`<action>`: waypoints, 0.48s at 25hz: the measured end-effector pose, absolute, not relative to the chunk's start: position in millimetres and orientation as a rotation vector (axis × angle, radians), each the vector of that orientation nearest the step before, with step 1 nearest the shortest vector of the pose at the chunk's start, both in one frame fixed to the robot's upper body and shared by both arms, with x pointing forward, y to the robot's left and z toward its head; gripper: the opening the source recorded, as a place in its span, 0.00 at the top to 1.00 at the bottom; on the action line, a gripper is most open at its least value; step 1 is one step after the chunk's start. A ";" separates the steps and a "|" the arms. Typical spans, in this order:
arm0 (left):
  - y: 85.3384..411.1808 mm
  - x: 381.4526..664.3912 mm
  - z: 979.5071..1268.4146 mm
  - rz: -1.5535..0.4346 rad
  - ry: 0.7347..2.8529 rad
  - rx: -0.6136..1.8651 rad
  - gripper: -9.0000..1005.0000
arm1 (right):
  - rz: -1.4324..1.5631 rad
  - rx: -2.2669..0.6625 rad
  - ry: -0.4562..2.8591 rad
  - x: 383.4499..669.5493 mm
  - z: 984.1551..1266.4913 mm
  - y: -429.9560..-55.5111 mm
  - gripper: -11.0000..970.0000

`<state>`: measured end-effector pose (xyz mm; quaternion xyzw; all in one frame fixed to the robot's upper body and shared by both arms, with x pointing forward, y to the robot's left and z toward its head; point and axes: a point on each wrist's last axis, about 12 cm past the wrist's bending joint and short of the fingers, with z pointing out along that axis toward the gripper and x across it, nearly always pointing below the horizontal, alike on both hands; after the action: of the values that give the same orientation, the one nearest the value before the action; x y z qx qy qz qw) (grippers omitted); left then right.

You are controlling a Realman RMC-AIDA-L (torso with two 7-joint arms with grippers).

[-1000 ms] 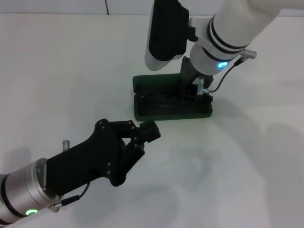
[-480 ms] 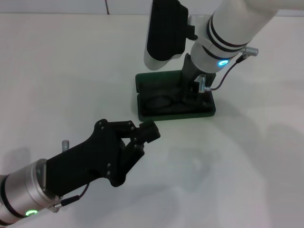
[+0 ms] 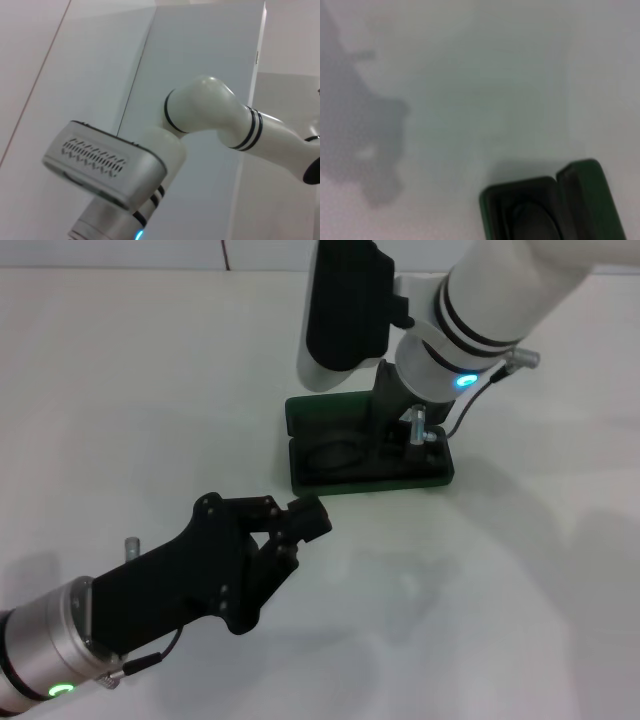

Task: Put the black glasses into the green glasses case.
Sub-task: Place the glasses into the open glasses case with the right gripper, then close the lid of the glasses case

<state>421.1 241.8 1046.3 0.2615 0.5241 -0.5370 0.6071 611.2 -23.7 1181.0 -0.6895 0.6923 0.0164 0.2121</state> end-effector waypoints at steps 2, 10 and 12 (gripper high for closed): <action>243.5 421.6 1047.1 -1.237 1.208 0.603 0.90 | 0.095 -1.880 1.933 608.3 1182.2 -28.3 0.77; 266.5 429.3 1056.0 -1.214 1.206 0.546 0.90 | 0.356 -1.552 1.927 585.4 1194.7 -75.3 0.76; 273.8 434.3 1060.0 -1.200 1.203 0.534 0.90 | 0.399 -1.441 1.906 577.1 1198.7 -93.7 0.76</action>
<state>434.3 273.8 1060.0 0.2329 0.5251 -0.5237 0.6291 577.1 -93.7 1198.7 -0.5567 0.7365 0.1543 0.3519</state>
